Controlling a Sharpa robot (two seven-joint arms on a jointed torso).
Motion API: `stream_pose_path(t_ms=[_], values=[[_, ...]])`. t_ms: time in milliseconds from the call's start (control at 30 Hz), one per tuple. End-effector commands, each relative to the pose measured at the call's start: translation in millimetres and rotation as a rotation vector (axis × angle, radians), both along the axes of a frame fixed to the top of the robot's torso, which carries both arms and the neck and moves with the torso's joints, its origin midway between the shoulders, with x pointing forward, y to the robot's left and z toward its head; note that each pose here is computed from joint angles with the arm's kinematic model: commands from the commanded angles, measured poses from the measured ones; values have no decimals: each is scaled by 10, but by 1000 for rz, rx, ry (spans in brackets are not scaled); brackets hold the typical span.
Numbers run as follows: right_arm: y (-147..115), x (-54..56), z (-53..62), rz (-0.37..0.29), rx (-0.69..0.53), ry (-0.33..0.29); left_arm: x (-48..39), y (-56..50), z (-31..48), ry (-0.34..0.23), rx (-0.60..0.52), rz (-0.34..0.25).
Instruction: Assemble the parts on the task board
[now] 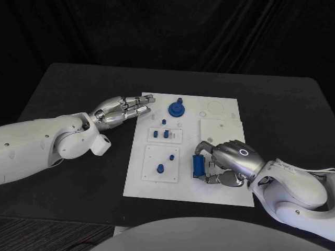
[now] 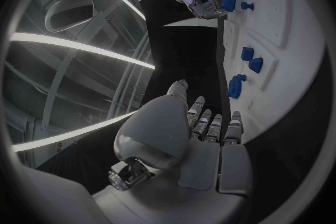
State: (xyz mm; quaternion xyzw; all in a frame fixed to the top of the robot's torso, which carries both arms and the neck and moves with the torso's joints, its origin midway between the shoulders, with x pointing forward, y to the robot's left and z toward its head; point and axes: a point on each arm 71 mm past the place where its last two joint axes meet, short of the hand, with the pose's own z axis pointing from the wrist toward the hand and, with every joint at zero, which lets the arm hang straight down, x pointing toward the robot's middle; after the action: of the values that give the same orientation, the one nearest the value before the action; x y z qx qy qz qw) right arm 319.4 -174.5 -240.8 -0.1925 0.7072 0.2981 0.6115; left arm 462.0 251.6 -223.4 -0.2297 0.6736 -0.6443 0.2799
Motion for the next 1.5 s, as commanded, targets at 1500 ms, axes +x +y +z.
stream_pose_path(t_ms=[1500], values=[[-20, -18, 28, -24, 58, 16, -14, -22, -10, 11, -12, -22]])
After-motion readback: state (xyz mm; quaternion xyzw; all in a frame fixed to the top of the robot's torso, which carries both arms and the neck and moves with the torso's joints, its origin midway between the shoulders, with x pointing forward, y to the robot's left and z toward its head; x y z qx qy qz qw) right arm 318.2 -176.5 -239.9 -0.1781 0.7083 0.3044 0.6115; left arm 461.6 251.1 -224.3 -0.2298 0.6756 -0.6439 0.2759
